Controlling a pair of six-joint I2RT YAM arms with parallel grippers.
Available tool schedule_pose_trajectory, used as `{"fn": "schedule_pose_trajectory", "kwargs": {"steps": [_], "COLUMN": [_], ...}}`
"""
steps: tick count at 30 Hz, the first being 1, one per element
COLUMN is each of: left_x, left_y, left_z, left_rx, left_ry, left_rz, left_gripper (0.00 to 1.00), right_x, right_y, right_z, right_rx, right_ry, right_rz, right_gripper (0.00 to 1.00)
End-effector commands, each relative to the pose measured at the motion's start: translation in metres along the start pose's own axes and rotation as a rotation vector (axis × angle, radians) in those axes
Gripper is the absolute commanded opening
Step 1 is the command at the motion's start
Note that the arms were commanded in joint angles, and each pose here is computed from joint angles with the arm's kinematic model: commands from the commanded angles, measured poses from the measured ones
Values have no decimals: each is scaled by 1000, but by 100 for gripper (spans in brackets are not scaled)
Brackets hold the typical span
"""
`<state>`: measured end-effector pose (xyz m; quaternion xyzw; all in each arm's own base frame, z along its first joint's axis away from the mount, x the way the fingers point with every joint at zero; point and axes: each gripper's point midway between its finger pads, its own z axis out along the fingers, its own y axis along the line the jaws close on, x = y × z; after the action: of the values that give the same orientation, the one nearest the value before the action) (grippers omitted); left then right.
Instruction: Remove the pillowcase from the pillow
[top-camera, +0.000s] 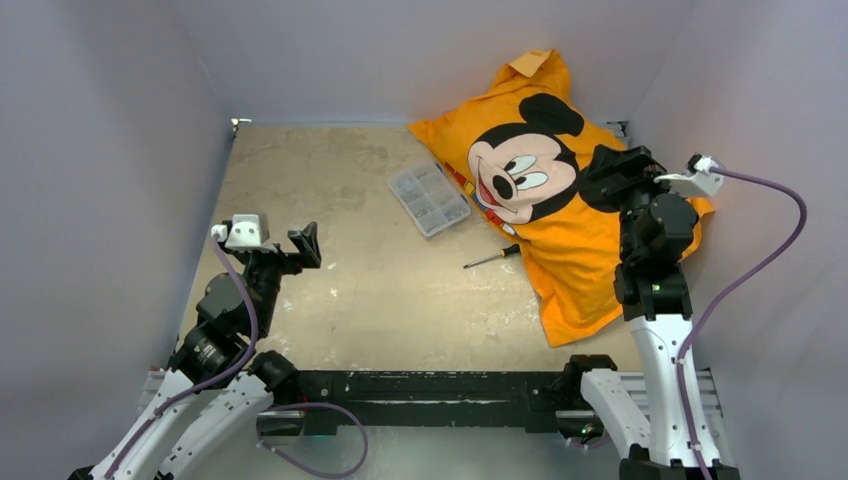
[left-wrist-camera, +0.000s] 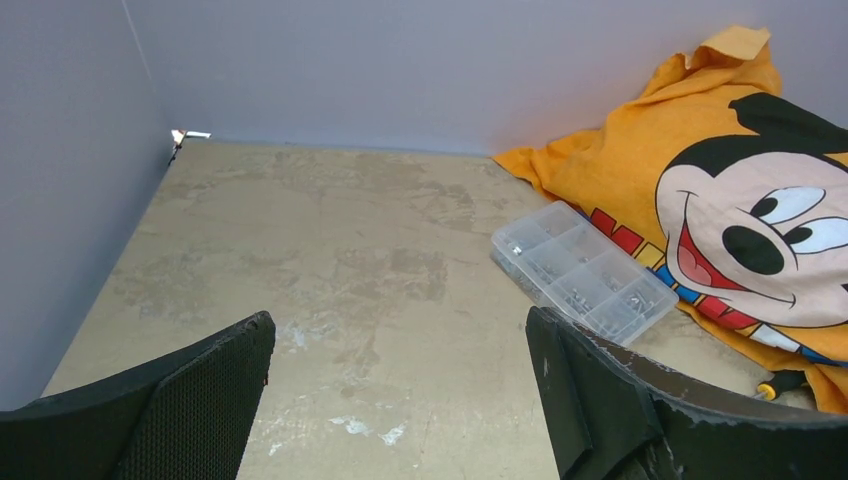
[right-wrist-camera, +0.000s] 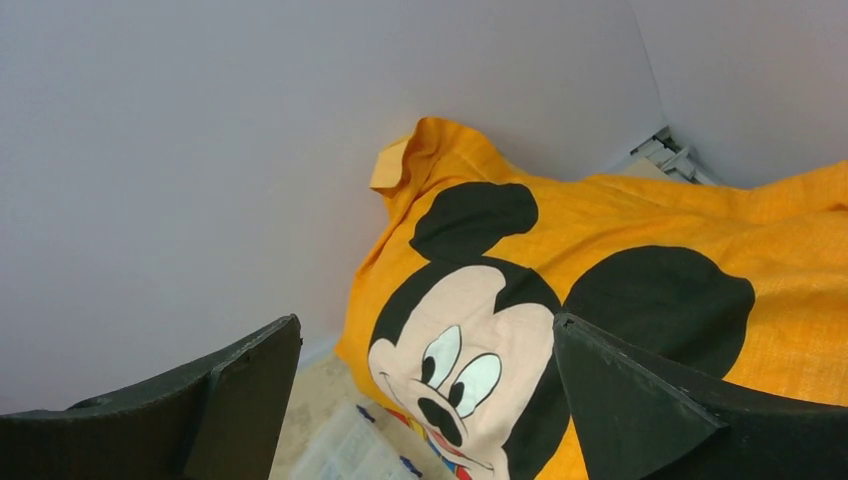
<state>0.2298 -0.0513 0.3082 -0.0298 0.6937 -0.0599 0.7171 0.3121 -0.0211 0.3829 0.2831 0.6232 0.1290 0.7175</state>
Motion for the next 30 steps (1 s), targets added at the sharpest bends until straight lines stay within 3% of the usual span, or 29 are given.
{"fn": "schedule_pose_trajectory", "kwargs": {"steps": [1,8,13,16,25,30], "left_x": [-6,-3,-3,-3,-3,0], "left_y": [-6,-13,-13,-13,-12,-18], "left_z": [1,2,2,1,0,1], "left_rx": [25,58,57,58,61,84], "left_ry": [-28,-15,-17,-17,-22,-11], "left_rz": [-41,-40,-40,-41,-44,-41], "left_gripper": [96,96,97,97,97,96], "right_x": [7,38,57,84,118,127], "right_y": [3,-23,2,-7,-96,-130], "right_z": [5,24,36,41,33,27], "right_rx": [-6,190,72,100,666,782], "right_ry": [33,141,256,348,350,336], "right_rz": [31,157,135,111,224,240], "right_gripper": [99,99,99,99,99,99]}}
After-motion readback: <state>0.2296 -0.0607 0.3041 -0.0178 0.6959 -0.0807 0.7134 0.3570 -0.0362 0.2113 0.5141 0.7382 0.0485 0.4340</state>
